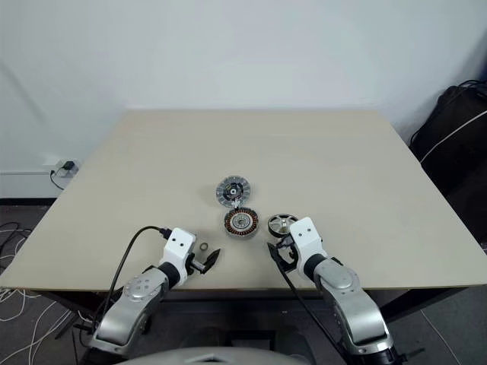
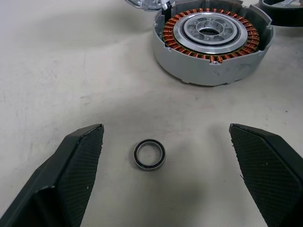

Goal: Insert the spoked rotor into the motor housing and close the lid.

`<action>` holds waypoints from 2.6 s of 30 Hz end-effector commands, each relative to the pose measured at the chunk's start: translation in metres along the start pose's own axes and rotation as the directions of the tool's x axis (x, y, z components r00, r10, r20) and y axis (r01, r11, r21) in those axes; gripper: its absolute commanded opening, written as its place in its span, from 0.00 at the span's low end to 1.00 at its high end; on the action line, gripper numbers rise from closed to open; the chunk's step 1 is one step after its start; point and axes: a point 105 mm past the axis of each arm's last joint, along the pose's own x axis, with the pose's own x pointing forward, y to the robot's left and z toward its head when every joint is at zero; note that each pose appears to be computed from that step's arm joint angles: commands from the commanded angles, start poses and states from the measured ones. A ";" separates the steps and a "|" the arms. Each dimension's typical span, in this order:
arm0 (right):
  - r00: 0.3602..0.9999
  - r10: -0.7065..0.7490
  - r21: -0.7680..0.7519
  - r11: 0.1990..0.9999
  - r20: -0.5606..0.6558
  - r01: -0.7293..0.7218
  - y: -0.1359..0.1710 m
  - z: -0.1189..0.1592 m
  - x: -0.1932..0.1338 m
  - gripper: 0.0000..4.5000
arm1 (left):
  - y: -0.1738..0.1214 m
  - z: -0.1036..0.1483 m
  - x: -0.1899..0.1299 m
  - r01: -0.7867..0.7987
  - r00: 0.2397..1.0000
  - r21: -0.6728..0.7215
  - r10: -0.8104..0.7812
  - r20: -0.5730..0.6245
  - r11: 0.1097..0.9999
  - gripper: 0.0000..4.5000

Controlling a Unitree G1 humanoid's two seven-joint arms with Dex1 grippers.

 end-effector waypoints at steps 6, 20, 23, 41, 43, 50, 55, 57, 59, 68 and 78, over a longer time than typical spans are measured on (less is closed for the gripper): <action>0.998 -0.001 -0.024 1.000 0.057 0.002 0.000 0.015 -0.001 0.99 | 0.004 0.003 0.003 -0.015 1.000 -0.014 0.015 0.004 1.000 0.99; 0.998 -0.003 -0.016 1.000 0.057 0.004 0.001 0.014 -0.001 1.00 | 0.004 -0.020 0.005 -0.027 0.995 -0.044 0.023 -0.097 0.999 0.42; 0.998 -0.003 -0.015 1.000 0.056 0.003 0.001 0.014 -0.001 1.00 | 0.005 -0.019 0.005 -0.029 0.995 -0.043 0.025 -0.099 0.999 0.20; 0.998 0.006 -0.024 1.000 0.063 -0.005 0.003 0.018 0.005 1.00 | -0.027 0.082 0.036 0.157 0.964 -0.018 -0.150 0.221 0.987 0.17; 0.998 0.005 -0.027 1.000 0.066 -0.003 0.004 0.018 0.005 1.00 | -0.026 0.089 0.044 0.146 0.963 0.002 -0.143 0.227 0.989 0.17; 0.997 -0.008 -0.025 1.000 0.077 0.010 0.005 0.020 0.005 1.00 | -0.027 0.094 0.071 0.153 0.967 0.035 -0.156 0.199 0.988 0.17; 0.997 -0.016 -0.022 1.000 0.081 0.018 0.005 0.020 0.004 1.00 | -0.029 0.084 0.085 0.162 0.974 0.052 -0.168 0.151 0.985 0.17; 0.996 -0.018 -0.021 1.000 0.082 0.020 0.005 0.020 0.004 1.00 | -0.031 0.080 0.089 0.176 0.974 0.044 -0.180 0.134 0.983 0.17; 0.996 -0.020 -0.021 1.000 0.083 0.022 0.005 0.021 0.004 1.00 | -0.033 0.075 0.092 0.192 0.974 0.037 -0.195 0.116 0.981 0.17; 0.996 -0.022 -0.017 1.000 0.091 0.023 0.004 0.023 0.003 1.00 | -0.040 0.067 0.094 0.222 0.970 0.012 -0.222 0.102 0.975 0.33; 0.995 -0.004 -0.020 1.000 0.096 0.006 0.006 0.025 0.004 1.00 | -0.037 0.105 0.075 0.217 0.937 -0.014 -0.204 0.285 0.976 0.51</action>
